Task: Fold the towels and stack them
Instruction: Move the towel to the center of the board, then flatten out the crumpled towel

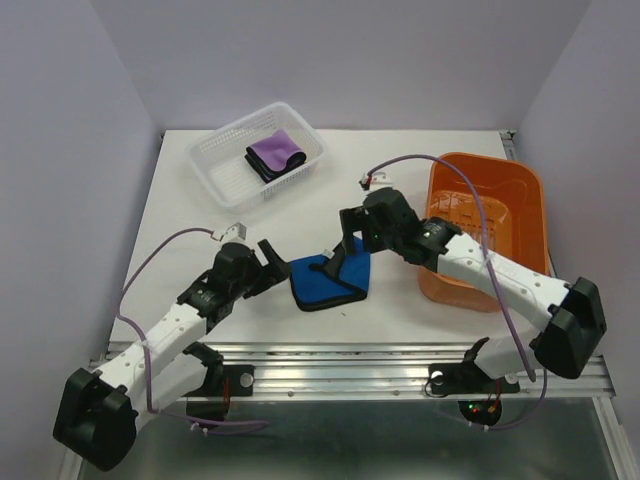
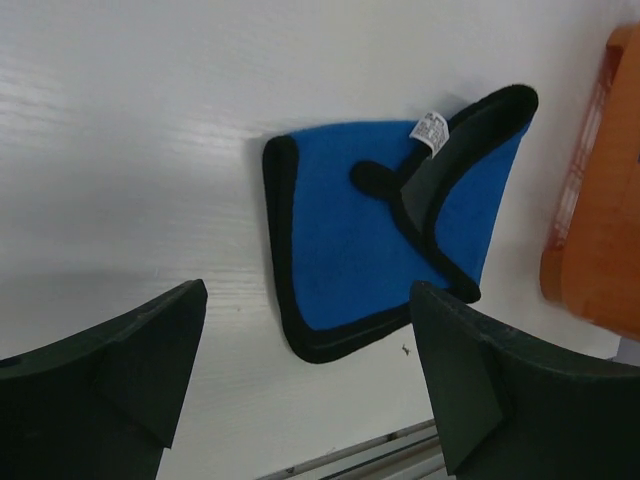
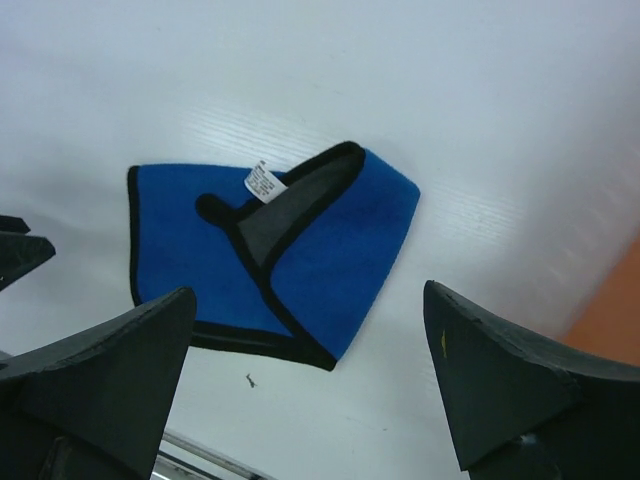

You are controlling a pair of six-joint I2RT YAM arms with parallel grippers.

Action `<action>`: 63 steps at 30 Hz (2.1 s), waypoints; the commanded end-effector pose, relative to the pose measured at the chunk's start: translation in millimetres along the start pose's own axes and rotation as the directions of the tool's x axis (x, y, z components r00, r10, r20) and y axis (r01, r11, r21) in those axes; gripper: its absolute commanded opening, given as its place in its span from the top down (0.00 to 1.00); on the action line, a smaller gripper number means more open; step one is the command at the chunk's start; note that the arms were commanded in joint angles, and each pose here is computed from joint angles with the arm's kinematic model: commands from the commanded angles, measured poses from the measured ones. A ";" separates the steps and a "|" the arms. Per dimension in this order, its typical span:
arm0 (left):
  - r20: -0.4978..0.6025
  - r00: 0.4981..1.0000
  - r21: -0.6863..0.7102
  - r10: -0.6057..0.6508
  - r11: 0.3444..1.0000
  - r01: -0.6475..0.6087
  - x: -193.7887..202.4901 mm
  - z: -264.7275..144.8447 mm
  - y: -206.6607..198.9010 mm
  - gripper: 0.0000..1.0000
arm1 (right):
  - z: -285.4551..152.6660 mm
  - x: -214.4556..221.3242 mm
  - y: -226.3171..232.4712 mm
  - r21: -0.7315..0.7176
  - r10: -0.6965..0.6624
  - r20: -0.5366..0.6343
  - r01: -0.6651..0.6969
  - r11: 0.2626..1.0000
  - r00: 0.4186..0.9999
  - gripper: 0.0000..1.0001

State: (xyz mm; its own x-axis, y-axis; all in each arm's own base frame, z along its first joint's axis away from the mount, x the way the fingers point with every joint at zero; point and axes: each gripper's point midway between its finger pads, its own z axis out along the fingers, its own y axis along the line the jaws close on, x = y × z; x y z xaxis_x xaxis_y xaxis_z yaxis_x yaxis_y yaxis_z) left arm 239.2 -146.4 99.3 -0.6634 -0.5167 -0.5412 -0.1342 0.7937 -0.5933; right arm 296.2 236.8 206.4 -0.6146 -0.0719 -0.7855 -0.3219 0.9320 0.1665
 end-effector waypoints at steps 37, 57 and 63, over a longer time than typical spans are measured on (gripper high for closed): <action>-0.036 0.993 0.090 0.115 0.990 -0.112 10.0 29.2 -65.8 0.17 | 103.0 120.5 9.8 0.374 0.116 -0.159 -0.049 0.926 0.980 0.57; -0.126 0.970 0.116 0.209 0.974 -0.195 33.7 60.4 -98.4 0.18 | 74.0 127.2 -20.1 0.472 0.133 -0.143 -0.051 0.880 0.981 0.47; -0.166 0.955 0.101 0.248 0.967 -0.233 48.0 75.6 -105.7 0.19 | 67.8 129.0 -23.7 0.460 0.139 -0.131 -0.064 0.885 0.982 0.52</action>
State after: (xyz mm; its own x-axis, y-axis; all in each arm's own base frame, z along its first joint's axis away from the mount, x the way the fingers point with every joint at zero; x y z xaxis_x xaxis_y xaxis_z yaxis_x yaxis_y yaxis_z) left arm 266.5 -259.8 75.0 -0.8064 -0.2654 -0.5286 0.0438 0.8645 -0.5008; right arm 274.5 237.4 51.2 -0.7733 -0.0148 -0.6339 0.0540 0.9946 -0.0891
